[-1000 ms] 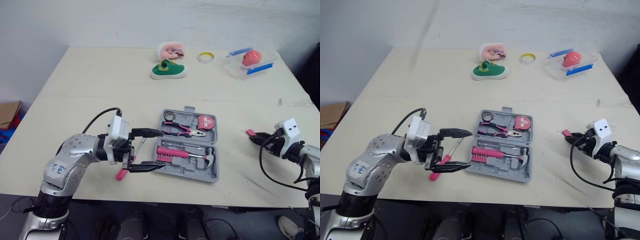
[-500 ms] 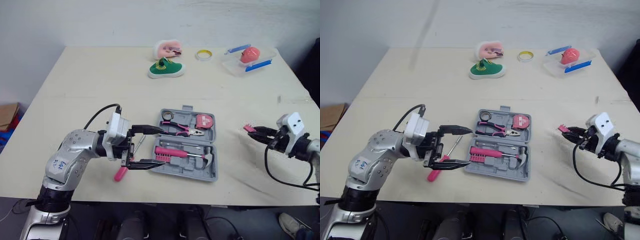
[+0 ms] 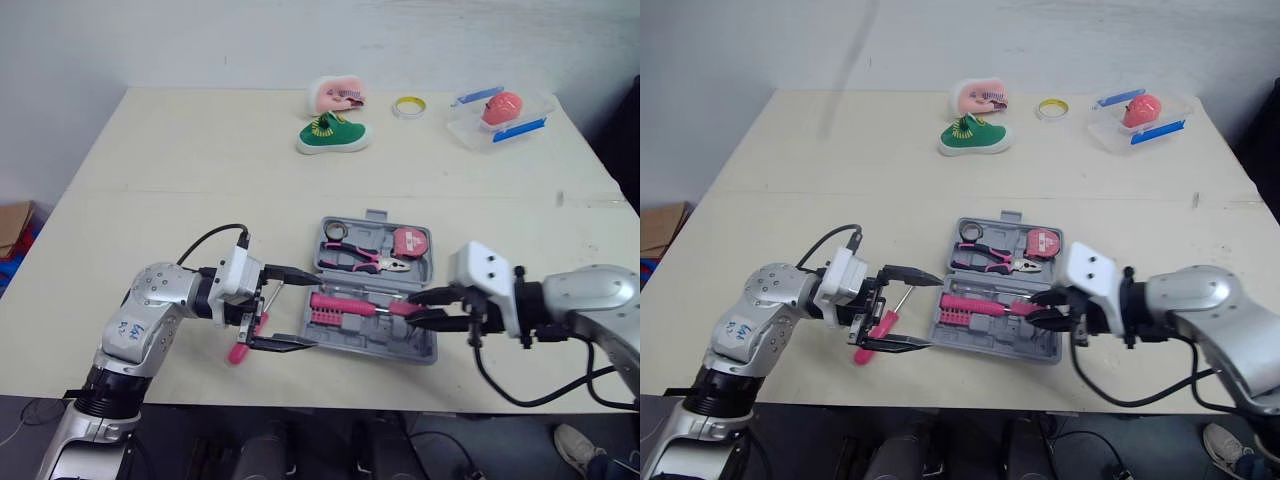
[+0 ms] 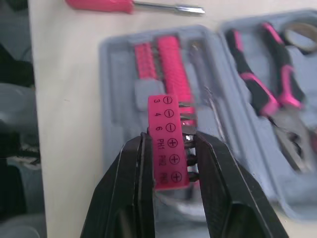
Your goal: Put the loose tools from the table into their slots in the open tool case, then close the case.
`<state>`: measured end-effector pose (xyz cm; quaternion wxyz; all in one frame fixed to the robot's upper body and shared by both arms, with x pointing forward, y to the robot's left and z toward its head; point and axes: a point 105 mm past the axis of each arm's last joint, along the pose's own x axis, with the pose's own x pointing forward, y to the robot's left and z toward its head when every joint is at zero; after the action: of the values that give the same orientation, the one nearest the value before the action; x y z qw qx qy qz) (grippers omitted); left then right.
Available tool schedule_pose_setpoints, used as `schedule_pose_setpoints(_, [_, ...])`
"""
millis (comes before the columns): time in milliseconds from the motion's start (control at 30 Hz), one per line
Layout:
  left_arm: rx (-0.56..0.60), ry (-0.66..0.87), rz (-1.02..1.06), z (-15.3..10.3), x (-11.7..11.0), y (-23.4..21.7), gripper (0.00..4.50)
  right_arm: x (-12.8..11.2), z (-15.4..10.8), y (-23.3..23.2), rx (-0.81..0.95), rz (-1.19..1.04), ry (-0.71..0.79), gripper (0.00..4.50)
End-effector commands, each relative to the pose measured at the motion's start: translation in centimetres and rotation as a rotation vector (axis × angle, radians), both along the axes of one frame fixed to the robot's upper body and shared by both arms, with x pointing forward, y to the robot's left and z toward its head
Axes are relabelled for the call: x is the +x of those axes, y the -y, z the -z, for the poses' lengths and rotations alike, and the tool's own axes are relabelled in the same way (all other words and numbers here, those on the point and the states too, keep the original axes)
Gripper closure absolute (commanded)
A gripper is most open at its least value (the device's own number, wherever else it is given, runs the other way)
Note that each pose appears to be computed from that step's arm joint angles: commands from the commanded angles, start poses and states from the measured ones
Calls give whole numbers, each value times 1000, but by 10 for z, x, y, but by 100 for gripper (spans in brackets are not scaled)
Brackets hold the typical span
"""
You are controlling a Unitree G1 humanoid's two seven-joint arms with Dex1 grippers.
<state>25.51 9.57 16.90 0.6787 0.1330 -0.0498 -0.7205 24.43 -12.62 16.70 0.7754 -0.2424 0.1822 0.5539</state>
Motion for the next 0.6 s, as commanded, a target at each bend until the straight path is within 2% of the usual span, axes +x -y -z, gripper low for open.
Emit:
schedule_pose_setpoints(33, [-6,26,-14,-3,0,-2,0,-3,7,-10,-50,8,-17,369])
schedule_pose_setpoints(333, [13,8,-46,4,-8,-5,0,2,20,-20,-143,-10,-63,369])
schedule_pose_setpoints(600, [5,5,-87,5,-8,-7,0,15,29,-20,-212,2,-35,369])
